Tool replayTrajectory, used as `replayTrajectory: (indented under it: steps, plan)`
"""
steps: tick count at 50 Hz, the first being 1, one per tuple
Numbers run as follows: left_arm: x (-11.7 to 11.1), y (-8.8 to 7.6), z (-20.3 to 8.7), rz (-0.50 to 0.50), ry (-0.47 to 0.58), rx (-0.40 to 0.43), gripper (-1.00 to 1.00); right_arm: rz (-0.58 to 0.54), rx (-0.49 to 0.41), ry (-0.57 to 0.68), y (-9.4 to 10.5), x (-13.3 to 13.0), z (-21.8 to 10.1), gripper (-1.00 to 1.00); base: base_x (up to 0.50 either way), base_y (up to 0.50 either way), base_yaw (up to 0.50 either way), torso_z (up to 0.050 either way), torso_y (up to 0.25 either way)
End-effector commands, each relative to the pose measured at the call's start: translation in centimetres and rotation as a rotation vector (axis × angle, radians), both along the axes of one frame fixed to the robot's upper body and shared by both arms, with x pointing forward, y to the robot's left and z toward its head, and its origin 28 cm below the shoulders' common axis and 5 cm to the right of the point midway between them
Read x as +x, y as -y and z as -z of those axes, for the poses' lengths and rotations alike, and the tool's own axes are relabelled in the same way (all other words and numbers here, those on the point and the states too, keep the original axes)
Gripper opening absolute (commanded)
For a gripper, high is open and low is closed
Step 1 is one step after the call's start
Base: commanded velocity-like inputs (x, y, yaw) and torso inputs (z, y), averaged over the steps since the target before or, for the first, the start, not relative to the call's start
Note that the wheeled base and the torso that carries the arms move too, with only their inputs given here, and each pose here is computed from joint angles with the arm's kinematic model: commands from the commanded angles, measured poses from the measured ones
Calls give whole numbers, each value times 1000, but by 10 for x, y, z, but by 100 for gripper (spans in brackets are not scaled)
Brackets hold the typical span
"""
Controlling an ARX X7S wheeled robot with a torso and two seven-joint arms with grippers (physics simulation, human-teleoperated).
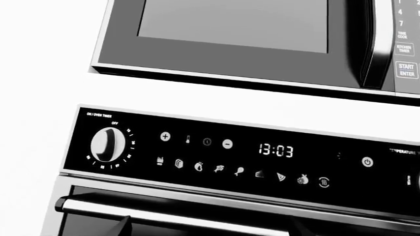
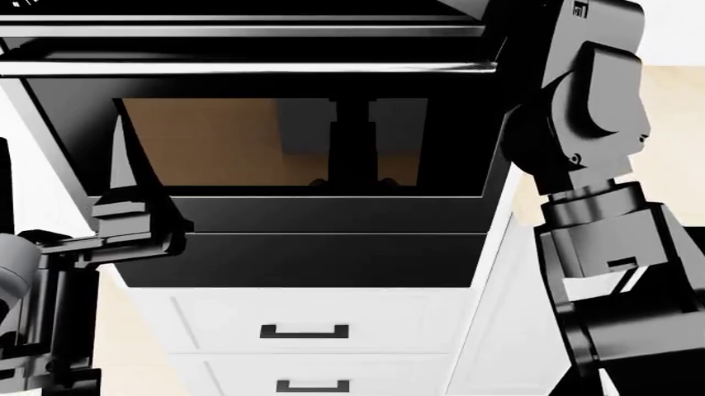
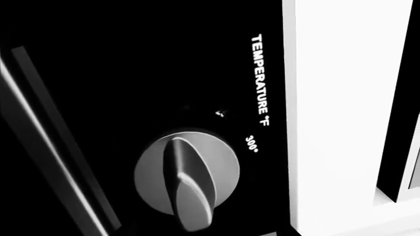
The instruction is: Preheat the oven by turning the temperature knob.
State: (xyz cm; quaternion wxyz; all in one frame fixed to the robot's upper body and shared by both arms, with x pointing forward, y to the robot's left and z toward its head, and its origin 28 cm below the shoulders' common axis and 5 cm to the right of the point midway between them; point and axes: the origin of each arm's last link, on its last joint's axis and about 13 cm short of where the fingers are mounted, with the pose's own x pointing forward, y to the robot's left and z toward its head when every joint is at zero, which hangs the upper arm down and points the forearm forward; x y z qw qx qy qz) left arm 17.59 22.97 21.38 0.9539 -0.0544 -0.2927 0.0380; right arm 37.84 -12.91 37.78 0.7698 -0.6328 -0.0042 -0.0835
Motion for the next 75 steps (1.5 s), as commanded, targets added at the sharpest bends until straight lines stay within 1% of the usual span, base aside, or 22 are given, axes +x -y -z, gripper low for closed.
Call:
replayTrajectory:
  steps: [1,8,9,34,44,60,75]
  plan:
    - [-1,0,0,1,0,0,100,0,-2,3,-1,0,-1,100,0,0,0,0,0]
    - [0,0,0,2,0,-1,100,-7,-11,1,-2,0,0,100,0,0,0,0,0]
    - [0,0,0,2,-1,-1,100,-6,-8,5,-2,0,0,-100,0,0,0,0,0]
    - [3,0,3,6,-3,1,100,-4,-30,19,-1,2,2,-100,1,0,0,0,0]
    - [4,1,2,6,-4,0,100,-8,-40,43,-3,1,-9,-100,4,0,2,0,0]
    - [2,0,1,3,-3,1,100,-14,15,61,-1,-2,-8,-100,5,0,2,0,0]
    - [-1,2,2,3,-4,3,100,-19,94,79,4,-7,-8,-100,-3,0,-1,0,1]
